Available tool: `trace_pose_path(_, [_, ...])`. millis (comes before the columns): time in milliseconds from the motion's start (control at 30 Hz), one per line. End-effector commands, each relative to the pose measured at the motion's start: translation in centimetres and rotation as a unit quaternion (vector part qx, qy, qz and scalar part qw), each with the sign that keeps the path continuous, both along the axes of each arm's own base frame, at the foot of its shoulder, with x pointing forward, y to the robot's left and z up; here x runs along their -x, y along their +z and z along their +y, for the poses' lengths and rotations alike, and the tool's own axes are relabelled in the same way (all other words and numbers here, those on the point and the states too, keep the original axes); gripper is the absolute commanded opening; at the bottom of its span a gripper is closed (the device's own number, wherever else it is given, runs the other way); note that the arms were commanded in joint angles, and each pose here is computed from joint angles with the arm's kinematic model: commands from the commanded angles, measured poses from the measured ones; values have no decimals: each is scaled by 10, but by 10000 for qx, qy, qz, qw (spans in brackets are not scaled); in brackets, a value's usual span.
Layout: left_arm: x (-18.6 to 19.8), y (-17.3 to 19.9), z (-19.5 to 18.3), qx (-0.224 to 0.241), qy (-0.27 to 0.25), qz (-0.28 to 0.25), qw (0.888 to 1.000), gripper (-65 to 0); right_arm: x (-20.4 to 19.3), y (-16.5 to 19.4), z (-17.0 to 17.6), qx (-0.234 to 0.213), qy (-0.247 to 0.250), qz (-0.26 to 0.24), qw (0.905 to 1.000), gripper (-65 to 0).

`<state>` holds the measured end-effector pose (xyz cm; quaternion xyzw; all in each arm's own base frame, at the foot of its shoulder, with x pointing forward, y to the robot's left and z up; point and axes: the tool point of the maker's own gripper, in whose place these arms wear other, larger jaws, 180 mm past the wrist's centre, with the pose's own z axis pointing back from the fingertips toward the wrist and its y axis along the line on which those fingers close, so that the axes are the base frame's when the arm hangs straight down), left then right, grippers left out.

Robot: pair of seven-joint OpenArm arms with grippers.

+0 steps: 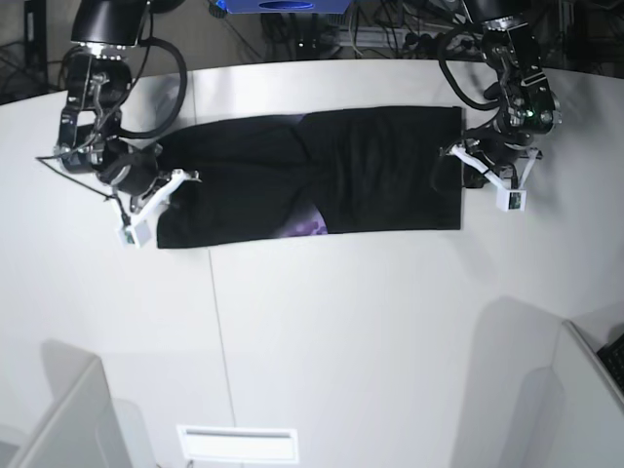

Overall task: Fold the T-shirt properly
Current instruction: 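Grasp both strip ends and bring them toward each other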

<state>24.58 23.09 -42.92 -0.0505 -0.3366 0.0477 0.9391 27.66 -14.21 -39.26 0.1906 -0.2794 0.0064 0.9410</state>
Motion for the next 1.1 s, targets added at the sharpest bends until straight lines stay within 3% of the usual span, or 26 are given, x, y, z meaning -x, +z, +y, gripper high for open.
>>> trace_pose_path(0, [3, -2, -1, -68, -66, 129, 9999, -650, -7, 14, 4, -50, 17, -238, 9997, -650])
trace_pose_path(300, [0, -7, -30, 26, -498, 188, 9986, -650, 4, 62, 58, -330, 472, -671, 9961, -650])
trace_pose_path(433, [1, -9, -41, 61, -646, 214, 9977, -650, 9, 67, 88, -440, 886, -730, 9924, -650])
trace_pose_path(667, [1, -10, -46, 83, -703, 228, 9972, -650, 22, 73, 148, -955, 1192, -689, 9859, -650])
trace_pose_path(800, [2, -13, -65, 131, -995, 276, 9946, -650, 27, 79, 176, -1187, 1275, -690, 9823, -650])
trace_pose_path(1067, [1, -14, -82, 202, -1204, 275, 9921, -650, 11, 92, 184, -1267, 1149, -879, 9813, -650])
